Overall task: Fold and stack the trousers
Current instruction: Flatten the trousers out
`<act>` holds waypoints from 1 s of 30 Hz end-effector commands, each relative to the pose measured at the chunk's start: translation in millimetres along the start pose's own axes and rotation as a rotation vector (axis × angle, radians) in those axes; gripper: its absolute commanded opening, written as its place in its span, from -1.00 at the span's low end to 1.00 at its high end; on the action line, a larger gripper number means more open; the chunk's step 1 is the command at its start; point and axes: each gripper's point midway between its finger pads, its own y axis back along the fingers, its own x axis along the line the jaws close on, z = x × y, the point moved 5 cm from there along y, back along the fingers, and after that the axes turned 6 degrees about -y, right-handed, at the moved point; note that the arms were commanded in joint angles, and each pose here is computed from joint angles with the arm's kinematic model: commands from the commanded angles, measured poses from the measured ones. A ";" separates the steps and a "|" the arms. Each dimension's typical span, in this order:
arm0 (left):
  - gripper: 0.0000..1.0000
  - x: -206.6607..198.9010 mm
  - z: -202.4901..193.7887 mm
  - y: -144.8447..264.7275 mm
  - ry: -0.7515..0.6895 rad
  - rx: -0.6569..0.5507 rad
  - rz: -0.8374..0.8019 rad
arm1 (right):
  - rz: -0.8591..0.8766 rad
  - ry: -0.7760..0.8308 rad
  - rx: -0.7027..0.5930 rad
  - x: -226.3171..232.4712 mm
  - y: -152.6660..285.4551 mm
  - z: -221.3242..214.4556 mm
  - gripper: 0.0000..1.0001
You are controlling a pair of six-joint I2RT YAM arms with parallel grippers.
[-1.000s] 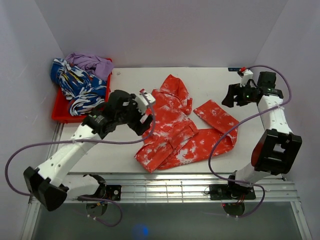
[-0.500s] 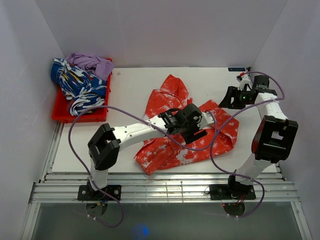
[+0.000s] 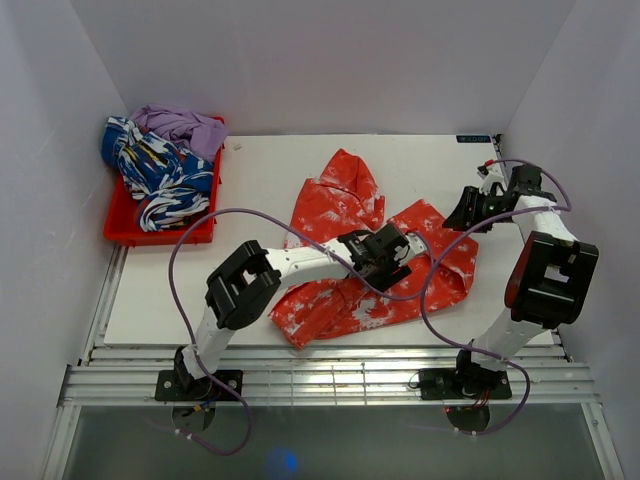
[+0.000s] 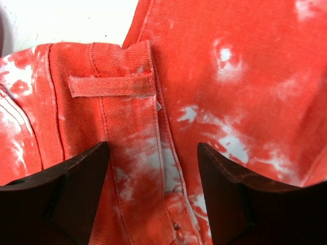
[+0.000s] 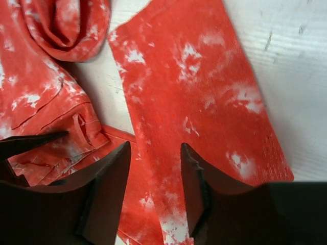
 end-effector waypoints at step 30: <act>-1.00 30.3 3.2 57.4 0.172 -0.115 -0.147 | -0.026 0.168 0.062 15.7 29.6 -10.5 -0.19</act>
